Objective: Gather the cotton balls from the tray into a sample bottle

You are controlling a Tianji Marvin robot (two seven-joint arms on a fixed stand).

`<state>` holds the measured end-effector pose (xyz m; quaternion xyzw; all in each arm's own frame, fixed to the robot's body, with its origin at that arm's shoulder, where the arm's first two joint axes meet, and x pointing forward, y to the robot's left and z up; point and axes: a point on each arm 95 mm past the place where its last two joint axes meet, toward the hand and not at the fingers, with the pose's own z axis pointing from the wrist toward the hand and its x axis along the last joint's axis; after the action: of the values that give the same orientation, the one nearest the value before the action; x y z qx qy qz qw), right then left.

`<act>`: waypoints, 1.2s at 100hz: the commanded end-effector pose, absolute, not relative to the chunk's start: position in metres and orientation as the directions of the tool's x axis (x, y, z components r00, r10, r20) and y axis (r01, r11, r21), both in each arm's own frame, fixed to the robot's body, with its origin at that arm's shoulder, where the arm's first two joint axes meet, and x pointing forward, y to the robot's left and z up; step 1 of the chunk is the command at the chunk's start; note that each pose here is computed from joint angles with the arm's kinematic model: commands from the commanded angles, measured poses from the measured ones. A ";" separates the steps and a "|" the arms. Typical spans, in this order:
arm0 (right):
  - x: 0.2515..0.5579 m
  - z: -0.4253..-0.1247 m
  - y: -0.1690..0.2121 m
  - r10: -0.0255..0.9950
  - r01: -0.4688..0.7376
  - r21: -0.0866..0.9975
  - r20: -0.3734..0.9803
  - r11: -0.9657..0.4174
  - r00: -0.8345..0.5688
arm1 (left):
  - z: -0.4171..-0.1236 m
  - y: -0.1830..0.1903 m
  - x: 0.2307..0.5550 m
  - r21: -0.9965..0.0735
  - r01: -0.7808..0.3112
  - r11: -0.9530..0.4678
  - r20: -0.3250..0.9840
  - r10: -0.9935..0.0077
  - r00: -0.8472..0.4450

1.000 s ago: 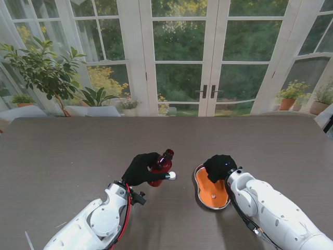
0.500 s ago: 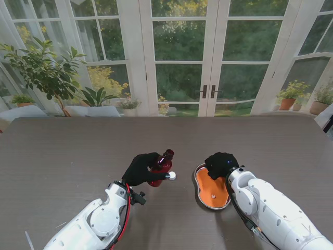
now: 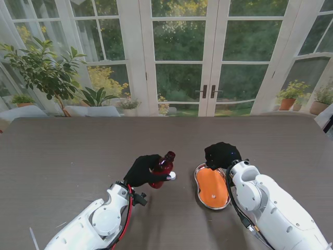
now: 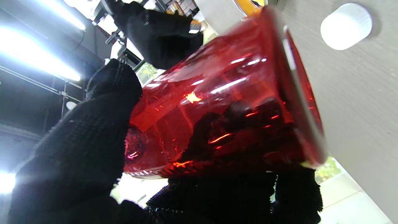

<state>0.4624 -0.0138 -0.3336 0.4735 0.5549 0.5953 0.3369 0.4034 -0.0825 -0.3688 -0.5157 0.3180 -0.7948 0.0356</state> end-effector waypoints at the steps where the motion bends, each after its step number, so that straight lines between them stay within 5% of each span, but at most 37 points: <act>1: 0.461 -0.321 -0.005 0.917 0.114 0.977 0.207 -0.178 -0.340 | -0.371 -0.088 0.404 -0.537 -0.293 -0.791 0.804 -0.374 -0.462; 54: 0.447 -0.248 0.026 0.857 0.011 0.939 0.319 -0.344 -0.405 | -0.376 -0.098 0.411 -0.529 -0.318 -0.787 0.812 -0.360 -0.460; 120: 0.427 -0.243 0.067 0.762 0.052 0.908 0.379 -0.416 -0.525 | -0.376 -0.095 0.412 -0.545 -0.301 -0.783 0.793 -0.364 -0.489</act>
<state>0.4314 0.0600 -0.2399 0.4224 0.4765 0.7272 0.2564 0.4120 -0.0920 -0.3764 -0.5071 0.3256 -0.7976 0.0262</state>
